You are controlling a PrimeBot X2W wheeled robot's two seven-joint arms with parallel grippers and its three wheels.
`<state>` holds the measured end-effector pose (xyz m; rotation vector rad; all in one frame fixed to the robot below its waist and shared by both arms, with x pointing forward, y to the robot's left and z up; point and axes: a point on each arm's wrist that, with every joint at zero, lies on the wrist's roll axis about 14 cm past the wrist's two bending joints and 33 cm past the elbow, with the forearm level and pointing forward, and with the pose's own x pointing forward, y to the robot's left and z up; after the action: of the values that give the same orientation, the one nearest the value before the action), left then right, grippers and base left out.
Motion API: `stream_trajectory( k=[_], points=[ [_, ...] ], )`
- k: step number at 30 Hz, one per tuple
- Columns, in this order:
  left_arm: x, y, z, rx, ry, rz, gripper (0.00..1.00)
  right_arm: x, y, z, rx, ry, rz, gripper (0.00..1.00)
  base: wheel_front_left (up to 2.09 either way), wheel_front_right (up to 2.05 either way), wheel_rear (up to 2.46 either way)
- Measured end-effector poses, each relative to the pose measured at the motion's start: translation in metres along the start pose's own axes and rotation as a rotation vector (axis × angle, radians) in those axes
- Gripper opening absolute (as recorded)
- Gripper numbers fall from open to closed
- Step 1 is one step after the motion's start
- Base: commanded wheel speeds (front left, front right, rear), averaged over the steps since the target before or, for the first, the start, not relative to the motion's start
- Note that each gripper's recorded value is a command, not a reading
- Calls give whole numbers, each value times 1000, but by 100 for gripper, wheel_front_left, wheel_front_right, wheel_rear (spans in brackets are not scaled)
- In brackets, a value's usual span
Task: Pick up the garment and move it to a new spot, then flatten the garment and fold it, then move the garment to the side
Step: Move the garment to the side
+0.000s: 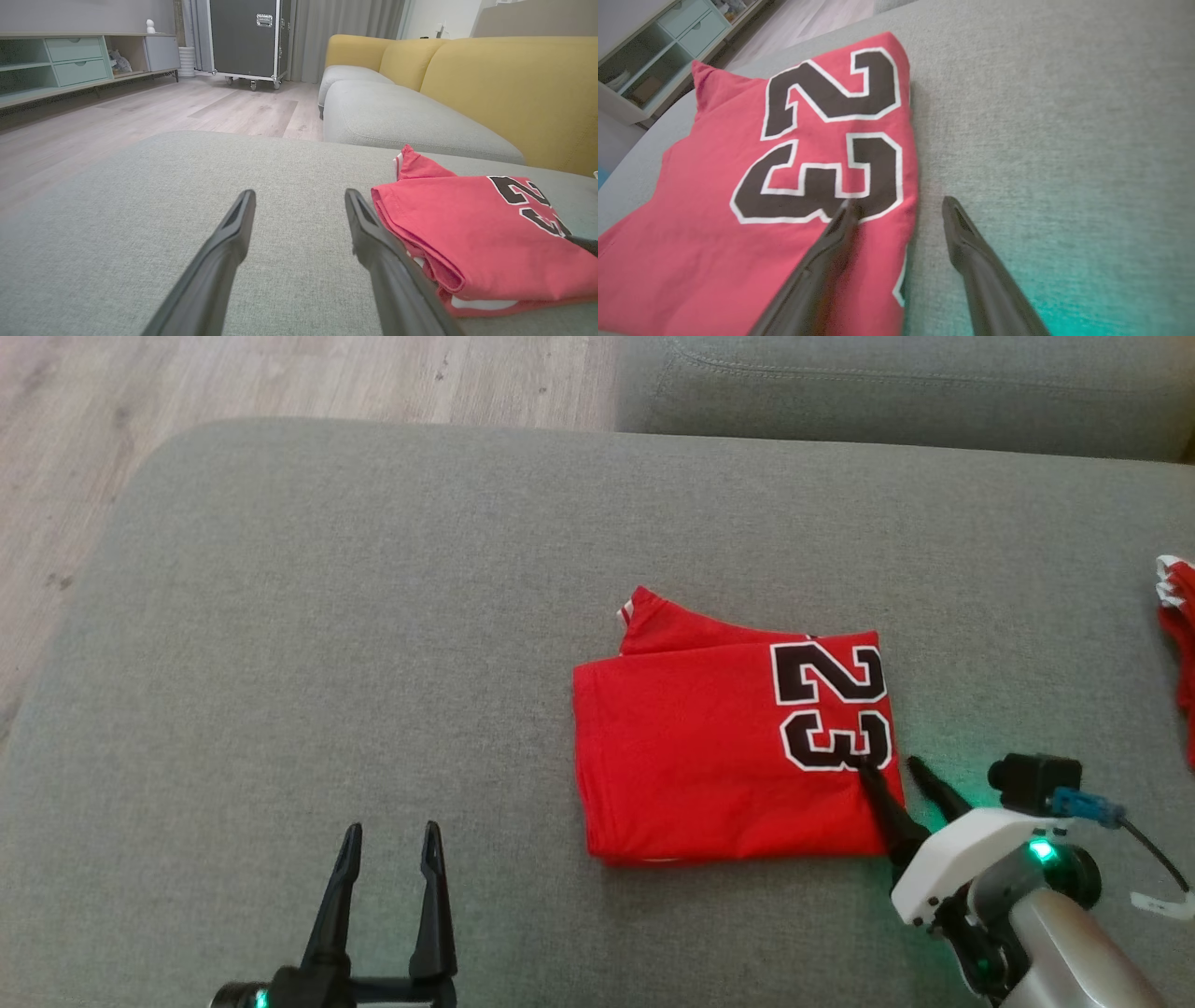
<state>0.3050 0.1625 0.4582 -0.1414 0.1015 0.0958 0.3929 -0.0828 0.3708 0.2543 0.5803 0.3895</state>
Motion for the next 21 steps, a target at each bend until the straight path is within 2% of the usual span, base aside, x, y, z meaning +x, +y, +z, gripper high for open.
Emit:
stream_trajectory(
  k=[1,2,6,9,13,21],
  points=[
    [0,0,0,-2,0,1,100,0,1,-4,6,17,2,16,0,0,0],
    [0,0,0,-7,2,0,100,1,0,-4,10,18,1,0,0,0,0],
    [3,-3,0,-24,3,-12,100,1,-5,5,16,-5,-11,0,0,0,0],
    [8,-12,5,-47,-11,-47,100,-2,-21,15,5,-31,-43,0,0,0,0],
    [16,-25,9,-74,-16,-102,100,-12,-59,45,-60,-78,-118,0,0,0,0],
    [44,-55,9,-96,-15,-212,100,-51,-141,127,-211,-175,-298,0,0,0,0]
  ],
)
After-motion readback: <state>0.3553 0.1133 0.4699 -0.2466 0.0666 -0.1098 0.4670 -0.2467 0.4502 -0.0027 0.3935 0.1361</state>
